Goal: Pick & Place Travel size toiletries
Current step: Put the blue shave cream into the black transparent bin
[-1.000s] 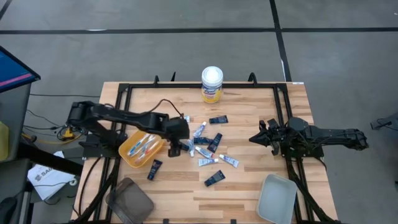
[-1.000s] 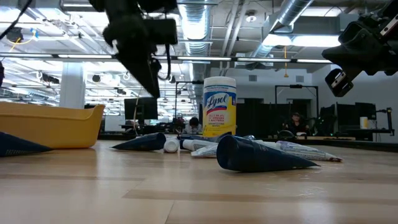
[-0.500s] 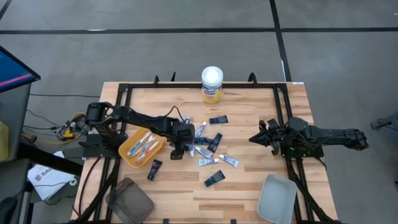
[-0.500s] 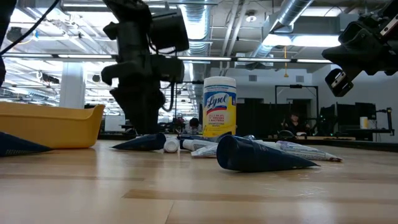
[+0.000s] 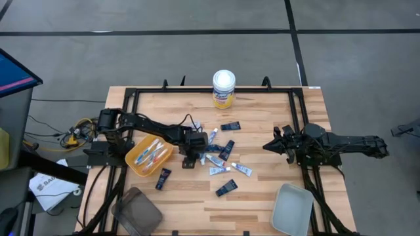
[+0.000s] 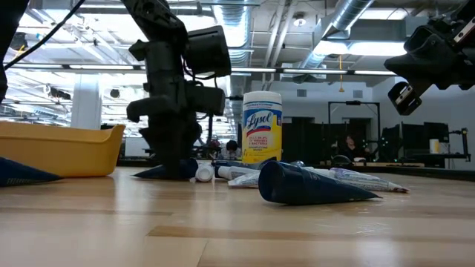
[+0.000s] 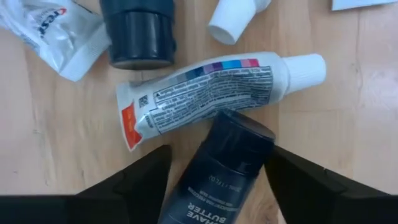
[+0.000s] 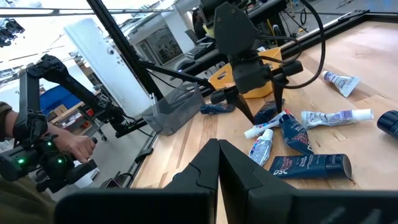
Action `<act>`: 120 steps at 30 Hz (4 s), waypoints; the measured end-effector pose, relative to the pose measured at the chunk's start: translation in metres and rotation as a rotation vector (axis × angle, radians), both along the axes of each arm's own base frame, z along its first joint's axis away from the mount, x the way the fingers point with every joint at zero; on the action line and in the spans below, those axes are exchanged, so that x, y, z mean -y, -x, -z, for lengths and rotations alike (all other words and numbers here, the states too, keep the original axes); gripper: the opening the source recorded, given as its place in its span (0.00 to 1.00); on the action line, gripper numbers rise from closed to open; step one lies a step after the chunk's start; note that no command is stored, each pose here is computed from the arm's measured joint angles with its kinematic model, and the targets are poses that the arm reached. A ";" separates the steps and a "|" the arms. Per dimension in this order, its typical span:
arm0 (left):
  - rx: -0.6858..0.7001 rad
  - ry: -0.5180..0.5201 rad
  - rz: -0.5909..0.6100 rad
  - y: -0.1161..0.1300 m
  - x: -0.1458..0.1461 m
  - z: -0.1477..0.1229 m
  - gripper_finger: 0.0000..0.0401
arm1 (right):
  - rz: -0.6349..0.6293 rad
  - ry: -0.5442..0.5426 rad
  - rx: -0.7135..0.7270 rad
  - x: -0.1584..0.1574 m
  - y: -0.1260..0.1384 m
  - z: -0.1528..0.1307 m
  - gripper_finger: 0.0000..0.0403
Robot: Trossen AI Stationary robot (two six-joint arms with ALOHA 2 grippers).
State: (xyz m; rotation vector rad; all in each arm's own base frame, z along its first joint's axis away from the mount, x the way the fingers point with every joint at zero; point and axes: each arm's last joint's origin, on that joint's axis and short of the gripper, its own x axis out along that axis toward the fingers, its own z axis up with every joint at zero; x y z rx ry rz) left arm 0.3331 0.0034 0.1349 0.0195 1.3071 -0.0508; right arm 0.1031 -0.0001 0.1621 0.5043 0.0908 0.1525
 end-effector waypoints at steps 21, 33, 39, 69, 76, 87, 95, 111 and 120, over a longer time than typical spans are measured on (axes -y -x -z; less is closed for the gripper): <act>0.194 -0.002 -0.072 0.007 0.007 -0.052 0.37 | 0.000 0.000 0.000 0.000 0.000 0.000 0.00; 0.496 0.187 -0.128 0.061 0.051 -0.151 0.34 | 0.000 0.000 0.000 0.000 0.000 0.000 0.00; 0.497 0.381 -0.124 0.093 0.094 -0.172 0.32 | 0.000 0.000 0.000 0.000 0.000 0.000 0.00; -0.108 0.352 0.067 0.156 0.255 -0.069 0.33 | 0.000 0.000 0.000 0.000 0.000 0.000 0.00; -0.137 0.314 0.060 0.158 0.252 -0.067 0.39 | 0.000 0.000 0.000 0.000 0.000 0.000 0.00; -0.183 0.371 -0.024 0.154 0.246 -0.072 0.60 | 0.000 0.000 0.000 0.000 0.000 0.000 0.00; -0.006 0.481 -0.324 0.134 0.199 -0.116 0.66 | 0.000 0.000 0.000 0.000 0.000 0.000 0.00; -0.059 0.177 -0.659 0.107 0.137 -0.095 0.61 | 0.000 0.000 0.000 0.000 0.000 0.000 0.00; -0.304 0.171 -0.813 0.098 0.148 -0.059 0.58 | 0.000 0.000 0.000 0.000 0.000 0.000 0.00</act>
